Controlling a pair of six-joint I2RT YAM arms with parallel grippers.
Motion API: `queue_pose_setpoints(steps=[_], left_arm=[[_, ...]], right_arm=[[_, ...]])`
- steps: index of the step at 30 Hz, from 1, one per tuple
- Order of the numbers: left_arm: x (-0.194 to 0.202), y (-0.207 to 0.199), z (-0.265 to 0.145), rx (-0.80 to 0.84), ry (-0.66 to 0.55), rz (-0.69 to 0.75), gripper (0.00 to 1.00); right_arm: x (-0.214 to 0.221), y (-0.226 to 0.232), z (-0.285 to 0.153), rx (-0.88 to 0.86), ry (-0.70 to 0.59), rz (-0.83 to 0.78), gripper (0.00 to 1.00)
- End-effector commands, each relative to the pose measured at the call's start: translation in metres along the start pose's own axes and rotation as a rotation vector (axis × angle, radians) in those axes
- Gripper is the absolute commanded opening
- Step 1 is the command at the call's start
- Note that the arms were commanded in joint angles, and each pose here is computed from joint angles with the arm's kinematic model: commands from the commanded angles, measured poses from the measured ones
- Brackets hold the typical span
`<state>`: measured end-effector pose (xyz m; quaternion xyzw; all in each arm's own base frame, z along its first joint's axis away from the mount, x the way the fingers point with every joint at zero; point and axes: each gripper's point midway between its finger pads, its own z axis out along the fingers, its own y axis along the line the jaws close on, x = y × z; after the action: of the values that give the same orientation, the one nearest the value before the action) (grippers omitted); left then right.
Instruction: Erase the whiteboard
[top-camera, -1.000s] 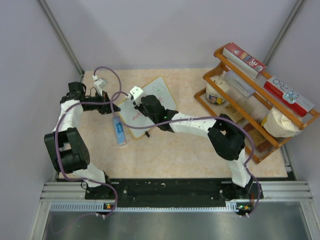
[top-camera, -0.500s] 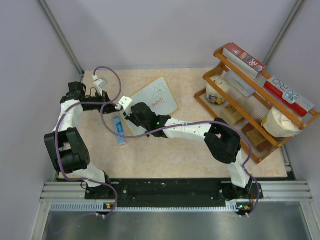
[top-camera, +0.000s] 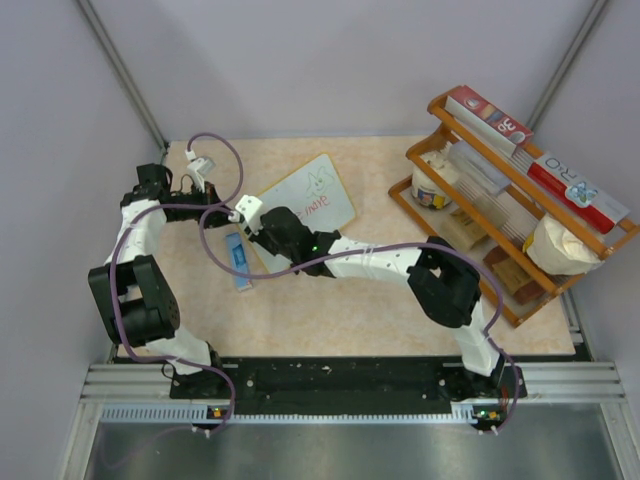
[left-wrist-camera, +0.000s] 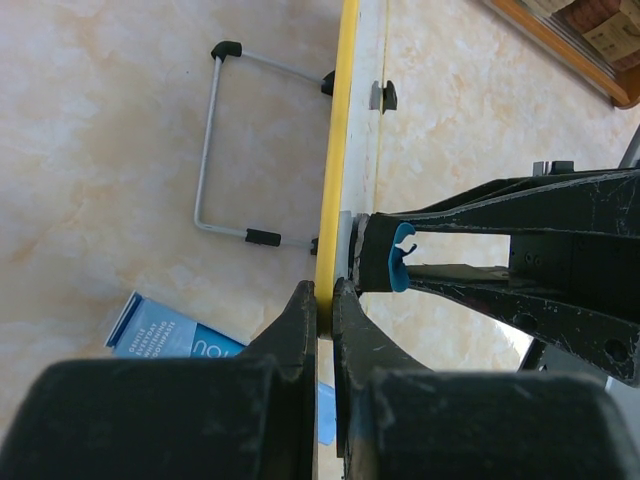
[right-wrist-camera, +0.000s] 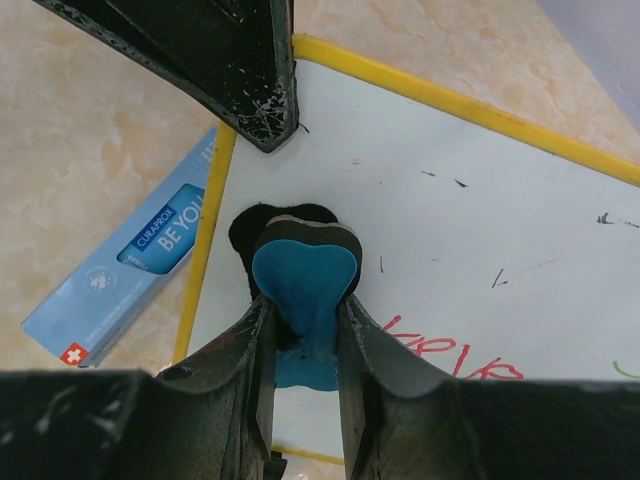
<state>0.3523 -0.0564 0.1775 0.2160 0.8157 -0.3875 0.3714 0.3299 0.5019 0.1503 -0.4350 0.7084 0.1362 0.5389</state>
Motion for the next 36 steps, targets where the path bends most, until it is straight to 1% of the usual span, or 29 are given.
queue_pose_setpoints(steps=[1,11,16,28,36], left_arm=[[0.011,-0.003,0.005,0.008,0.051,0.035,0.0],[0.011,-0.003,0.004,0.006,0.065,0.043,0.0],[0.013,-0.002,0.004,0.002,0.075,0.044,0.0],[0.016,0.0,0.004,-0.003,0.089,0.051,0.0],[0.019,0.0,0.003,-0.001,0.096,0.056,0.0]], right_arm=[[0.009,-0.032,0.002,0.075,-0.001,0.008,0.0],[0.045,-0.096,0.001,0.201,0.024,0.055,0.0],[0.056,-0.122,-0.001,0.247,0.028,0.079,0.0],[0.075,-0.191,-0.008,0.368,0.04,0.11,0.0],[0.085,-0.222,-0.01,0.421,0.048,0.113,0.0]])
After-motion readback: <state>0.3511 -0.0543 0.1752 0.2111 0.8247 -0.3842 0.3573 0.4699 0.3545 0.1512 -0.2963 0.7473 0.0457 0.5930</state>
